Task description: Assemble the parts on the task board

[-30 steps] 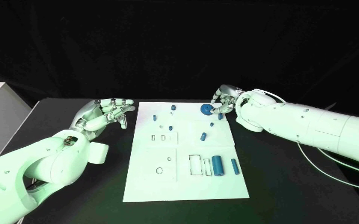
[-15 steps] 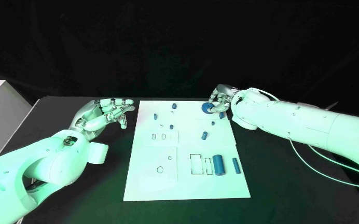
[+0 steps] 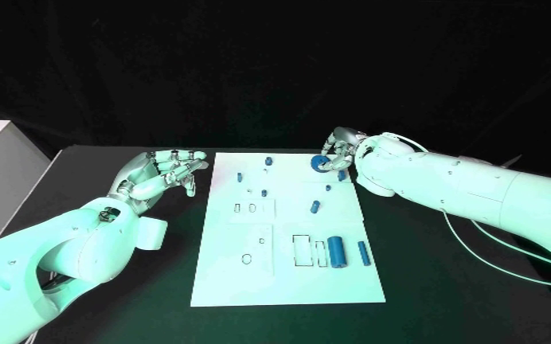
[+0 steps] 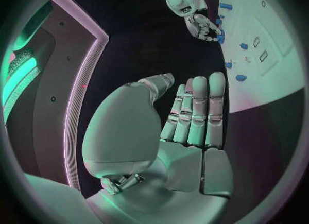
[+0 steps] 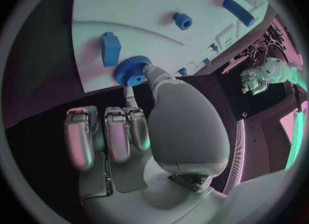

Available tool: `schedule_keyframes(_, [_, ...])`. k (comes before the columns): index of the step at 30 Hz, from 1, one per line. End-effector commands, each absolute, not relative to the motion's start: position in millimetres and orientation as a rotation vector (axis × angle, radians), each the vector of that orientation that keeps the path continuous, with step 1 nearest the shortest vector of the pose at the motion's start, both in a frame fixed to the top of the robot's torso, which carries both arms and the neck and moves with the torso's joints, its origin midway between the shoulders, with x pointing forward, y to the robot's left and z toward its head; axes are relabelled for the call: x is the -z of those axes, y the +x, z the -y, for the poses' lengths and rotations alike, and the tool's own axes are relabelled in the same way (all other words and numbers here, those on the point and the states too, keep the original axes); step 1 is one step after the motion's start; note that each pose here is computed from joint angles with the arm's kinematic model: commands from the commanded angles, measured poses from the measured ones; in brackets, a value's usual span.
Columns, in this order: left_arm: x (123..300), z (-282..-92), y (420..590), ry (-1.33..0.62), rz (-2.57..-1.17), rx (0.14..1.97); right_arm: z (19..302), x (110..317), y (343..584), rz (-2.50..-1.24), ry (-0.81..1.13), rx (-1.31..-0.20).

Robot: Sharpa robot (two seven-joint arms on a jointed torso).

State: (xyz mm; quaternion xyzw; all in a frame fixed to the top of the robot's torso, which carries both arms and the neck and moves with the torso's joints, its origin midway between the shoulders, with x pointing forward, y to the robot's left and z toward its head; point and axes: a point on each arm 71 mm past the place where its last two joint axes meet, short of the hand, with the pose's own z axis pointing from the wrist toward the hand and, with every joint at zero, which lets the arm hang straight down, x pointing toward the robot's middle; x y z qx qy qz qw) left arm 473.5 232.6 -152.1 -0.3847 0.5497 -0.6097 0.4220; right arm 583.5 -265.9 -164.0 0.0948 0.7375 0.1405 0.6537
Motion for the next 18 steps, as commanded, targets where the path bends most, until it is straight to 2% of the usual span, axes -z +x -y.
schedule_keyframes(1, [151.4, -230.1, 472.7, -0.948, -1.387, 1.544, 263.8, 167.0, 582.4, -1.698, 0.201, -0.325])
schedule_keyframes(6, [151.5, -230.1, 472.8, -0.948, -1.390, 1.544, 261.1, 162.4, 581.4, -1.637, 0.176, -0.338])
schedule_keyframes(18, [151.8, -230.1, 473.0, -0.949, -1.391, 1.543, 239.0, 143.9, 571.3, -1.391, 0.038, -0.399])
